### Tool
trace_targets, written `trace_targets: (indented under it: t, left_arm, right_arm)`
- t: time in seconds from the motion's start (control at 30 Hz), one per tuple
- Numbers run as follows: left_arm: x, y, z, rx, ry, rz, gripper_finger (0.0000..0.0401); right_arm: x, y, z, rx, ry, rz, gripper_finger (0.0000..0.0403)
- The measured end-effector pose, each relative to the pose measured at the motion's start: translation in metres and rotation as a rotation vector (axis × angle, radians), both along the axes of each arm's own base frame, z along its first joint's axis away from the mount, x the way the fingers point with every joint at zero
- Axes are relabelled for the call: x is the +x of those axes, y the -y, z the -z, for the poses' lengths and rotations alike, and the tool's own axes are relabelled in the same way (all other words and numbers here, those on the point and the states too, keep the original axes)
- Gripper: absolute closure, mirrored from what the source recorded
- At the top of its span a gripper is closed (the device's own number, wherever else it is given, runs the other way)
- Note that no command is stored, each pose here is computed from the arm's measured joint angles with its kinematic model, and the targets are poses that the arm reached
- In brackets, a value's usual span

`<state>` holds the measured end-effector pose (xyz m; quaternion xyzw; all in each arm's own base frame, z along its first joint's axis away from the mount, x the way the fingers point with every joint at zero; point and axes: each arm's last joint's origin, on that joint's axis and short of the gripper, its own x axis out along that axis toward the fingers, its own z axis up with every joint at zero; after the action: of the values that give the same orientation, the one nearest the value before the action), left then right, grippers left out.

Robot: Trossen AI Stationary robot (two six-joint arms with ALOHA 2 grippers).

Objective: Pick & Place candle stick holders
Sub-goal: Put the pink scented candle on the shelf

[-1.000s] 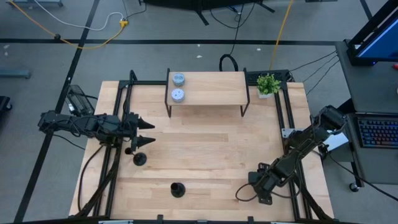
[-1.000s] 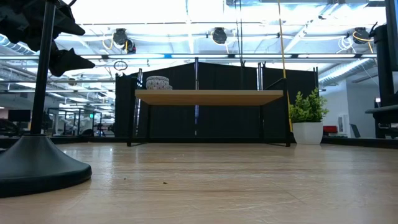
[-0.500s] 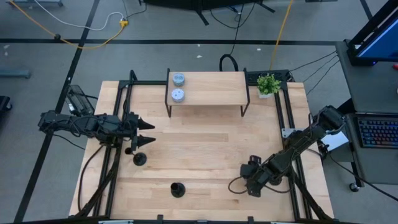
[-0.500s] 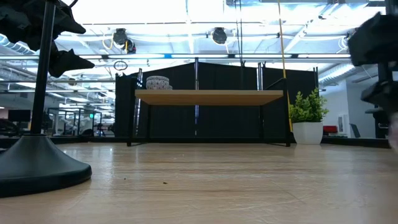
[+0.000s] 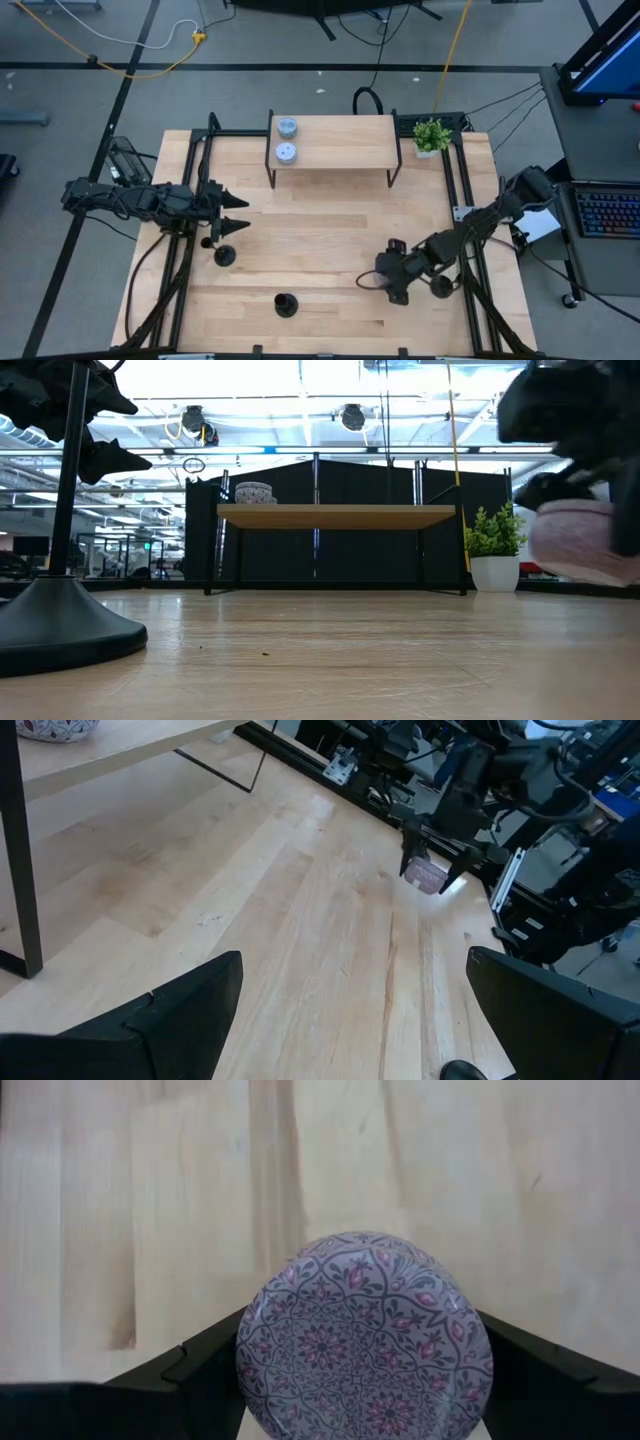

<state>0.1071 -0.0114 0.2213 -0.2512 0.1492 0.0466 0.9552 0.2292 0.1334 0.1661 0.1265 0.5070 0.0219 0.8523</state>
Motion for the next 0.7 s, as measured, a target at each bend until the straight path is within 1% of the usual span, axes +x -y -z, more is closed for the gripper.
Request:
trace_targets:
  t: [0.2,0.43,0.53,0.7]
  left_arm:
    - [0.000,0.000,0.000,0.000,0.001,0.000,0.0009]
    - [0.000,0.000,0.000,0.001,0.001,-0.002,0.0009]
    - [0.000,0.000,0.000,0.004,0.001,-0.002,0.0009]
    - [0.000,0.000,-0.001,0.006,0.012,-0.001,0.0009]
  right_arm:
    - [0.007,0.025,-0.017,-0.013,0.078,0.019,0.0108]
    - [0.018,0.066,-0.051,-0.039,0.267,0.076,0.0108]
    - [0.026,0.082,-0.073,-0.084,0.352,0.077,0.0108]
    - [0.044,0.108,-0.116,-0.212,0.486,0.067,0.0108]
